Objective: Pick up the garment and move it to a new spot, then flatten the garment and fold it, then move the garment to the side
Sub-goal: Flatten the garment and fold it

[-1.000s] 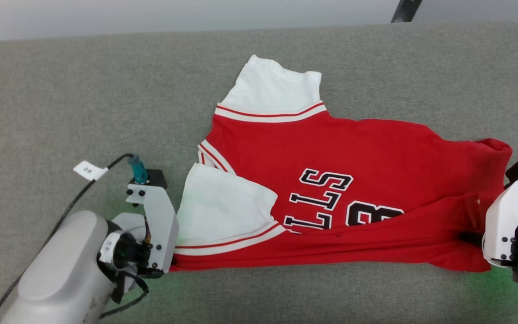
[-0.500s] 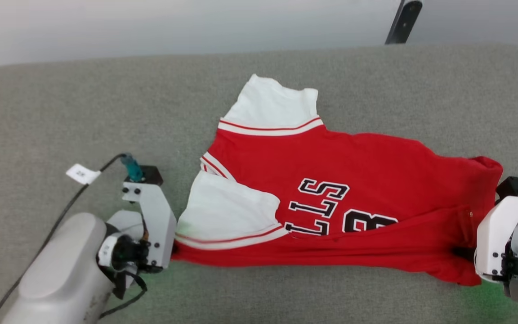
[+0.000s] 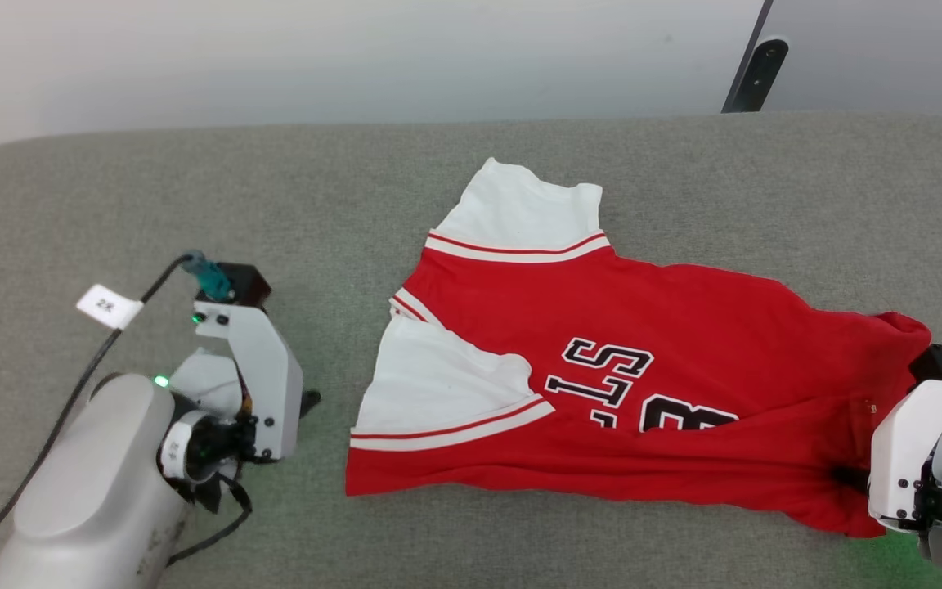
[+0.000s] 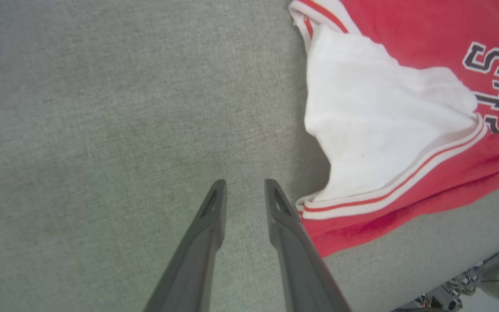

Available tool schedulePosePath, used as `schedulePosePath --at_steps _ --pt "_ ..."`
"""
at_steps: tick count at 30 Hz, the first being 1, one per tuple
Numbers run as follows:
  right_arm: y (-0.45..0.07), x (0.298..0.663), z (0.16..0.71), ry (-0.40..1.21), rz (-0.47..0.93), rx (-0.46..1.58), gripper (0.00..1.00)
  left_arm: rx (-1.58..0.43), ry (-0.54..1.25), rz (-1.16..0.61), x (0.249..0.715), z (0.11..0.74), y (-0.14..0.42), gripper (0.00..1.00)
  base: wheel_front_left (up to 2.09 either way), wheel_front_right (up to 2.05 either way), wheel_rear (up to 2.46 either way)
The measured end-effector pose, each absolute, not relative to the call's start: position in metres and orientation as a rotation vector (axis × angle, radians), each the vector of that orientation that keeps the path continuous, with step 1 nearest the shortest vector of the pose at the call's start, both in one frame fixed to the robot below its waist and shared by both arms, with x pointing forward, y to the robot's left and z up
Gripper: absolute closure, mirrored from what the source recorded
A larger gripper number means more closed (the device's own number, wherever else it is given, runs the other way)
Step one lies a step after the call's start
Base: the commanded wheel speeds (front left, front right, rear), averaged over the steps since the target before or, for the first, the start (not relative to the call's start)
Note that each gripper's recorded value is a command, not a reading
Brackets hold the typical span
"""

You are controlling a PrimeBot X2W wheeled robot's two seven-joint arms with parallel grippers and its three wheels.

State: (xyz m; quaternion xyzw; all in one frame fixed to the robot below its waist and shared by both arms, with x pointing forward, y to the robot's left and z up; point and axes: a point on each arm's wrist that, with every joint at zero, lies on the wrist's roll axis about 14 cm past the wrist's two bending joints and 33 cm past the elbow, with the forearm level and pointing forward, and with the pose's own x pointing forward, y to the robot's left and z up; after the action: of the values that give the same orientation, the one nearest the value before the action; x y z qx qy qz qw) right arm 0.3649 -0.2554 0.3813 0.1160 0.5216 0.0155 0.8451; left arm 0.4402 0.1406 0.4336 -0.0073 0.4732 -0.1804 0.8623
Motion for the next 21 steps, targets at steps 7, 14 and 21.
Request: schedulePosePath --at_steps 7,14,21 --pt "-0.256 0.374 0.387 1.037 0.031 0.221 0.00 -0.029 0.738 -0.426 0.467 0.470 0.128 0.33 0.00 0.00 0.00" --pt "-0.262 0.380 0.406 0.948 0.039 0.185 0.00 -0.036 0.485 -0.456 0.482 0.507 0.120 0.32 0.00 0.00 0.00" --pt "-0.260 0.382 0.436 0.780 0.071 0.162 0.00 -0.049 0.305 -0.486 0.477 0.535 0.113 0.30 0.00 0.00 0.00"
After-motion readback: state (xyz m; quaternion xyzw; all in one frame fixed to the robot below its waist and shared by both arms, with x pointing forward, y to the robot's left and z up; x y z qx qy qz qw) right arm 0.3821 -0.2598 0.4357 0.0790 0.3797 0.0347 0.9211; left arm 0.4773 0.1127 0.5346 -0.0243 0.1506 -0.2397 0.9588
